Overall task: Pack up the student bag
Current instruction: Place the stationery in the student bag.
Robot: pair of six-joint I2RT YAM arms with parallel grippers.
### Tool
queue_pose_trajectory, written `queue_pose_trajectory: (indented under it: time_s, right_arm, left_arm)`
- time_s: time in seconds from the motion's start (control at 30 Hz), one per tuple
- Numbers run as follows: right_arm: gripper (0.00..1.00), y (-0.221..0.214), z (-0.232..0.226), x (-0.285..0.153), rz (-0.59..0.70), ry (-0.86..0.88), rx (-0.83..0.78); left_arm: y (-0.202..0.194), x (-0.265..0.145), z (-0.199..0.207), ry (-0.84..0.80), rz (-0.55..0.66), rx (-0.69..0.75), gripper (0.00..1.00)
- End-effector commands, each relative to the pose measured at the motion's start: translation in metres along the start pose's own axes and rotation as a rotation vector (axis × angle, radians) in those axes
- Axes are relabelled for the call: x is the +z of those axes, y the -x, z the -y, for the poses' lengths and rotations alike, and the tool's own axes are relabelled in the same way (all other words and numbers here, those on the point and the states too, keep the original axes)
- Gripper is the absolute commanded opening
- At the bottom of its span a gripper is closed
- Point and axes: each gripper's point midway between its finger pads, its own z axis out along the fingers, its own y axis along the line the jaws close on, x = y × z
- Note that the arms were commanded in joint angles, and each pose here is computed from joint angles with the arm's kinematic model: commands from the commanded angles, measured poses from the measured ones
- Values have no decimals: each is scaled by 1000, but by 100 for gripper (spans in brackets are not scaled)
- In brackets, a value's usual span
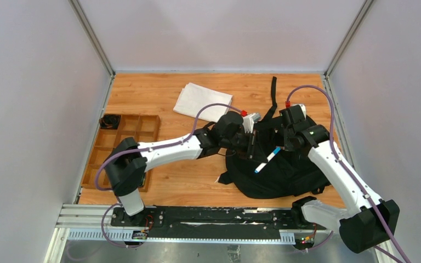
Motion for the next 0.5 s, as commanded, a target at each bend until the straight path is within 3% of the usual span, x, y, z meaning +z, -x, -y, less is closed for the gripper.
queue_pose_trajectory:
  time_s: [0.0,0.47]
  right_arm:
    - [0,4,7,-10,18,2,31]
    - [0,2,8,-11,23,2,29]
  left_arm:
    - [13,21,16,-91,2,-43,0]
    - [30,69,-15,-24,35,-189,0]
